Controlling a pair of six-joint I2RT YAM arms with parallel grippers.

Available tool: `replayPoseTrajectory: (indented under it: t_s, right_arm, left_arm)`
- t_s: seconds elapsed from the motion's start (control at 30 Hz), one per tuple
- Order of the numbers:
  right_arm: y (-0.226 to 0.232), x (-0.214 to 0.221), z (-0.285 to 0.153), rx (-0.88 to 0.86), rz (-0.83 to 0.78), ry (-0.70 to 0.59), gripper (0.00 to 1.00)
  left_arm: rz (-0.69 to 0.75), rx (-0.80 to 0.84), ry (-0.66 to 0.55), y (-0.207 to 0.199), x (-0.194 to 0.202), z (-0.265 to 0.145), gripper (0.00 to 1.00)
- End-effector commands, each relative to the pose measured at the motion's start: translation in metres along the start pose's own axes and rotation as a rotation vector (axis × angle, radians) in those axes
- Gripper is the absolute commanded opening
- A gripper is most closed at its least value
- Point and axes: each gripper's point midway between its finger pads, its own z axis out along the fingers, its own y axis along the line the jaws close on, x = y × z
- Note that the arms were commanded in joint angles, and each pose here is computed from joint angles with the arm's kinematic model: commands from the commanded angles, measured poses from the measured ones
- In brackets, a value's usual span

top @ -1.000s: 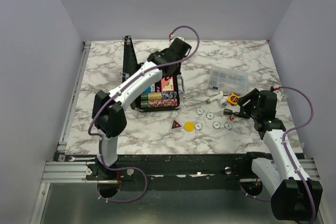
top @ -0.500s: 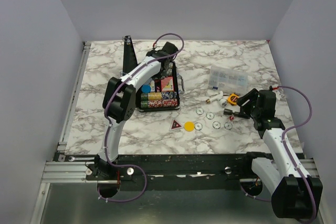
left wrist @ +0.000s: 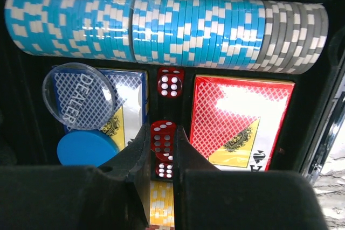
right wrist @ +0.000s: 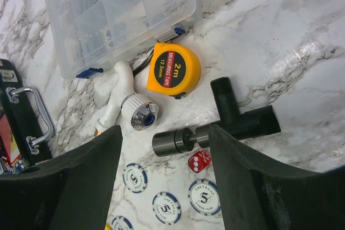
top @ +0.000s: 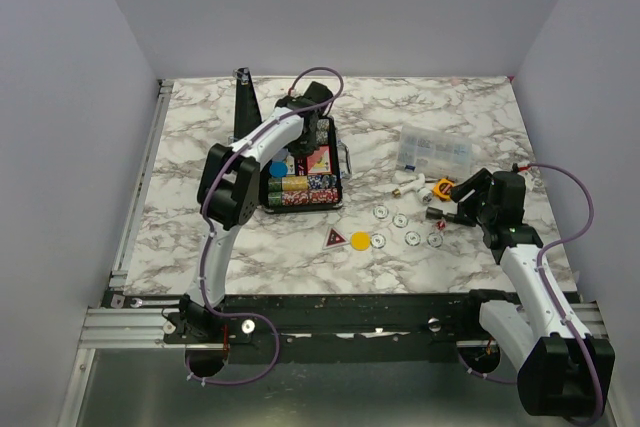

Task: Pack up texas hold em set

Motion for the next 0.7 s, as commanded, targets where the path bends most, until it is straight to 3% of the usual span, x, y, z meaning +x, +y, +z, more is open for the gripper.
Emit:
replayPoseTrajectory:
  t_s: [0.0, 0.67]
  right_arm:
    - [0.001, 0.006, 0.001, -0.02, -0.014, 0.012, 0.68]
    - [0.002, 0.007, 0.001, -0.028, -0.017, 0.016, 0.68]
  left_arm:
    - [-0.013, 0.017, 0.029, -0.006, 0.001, 0.005, 0.0]
    - [-0.016, -0.016, 0.096, 0.003, 0.018, 0.012, 0.0]
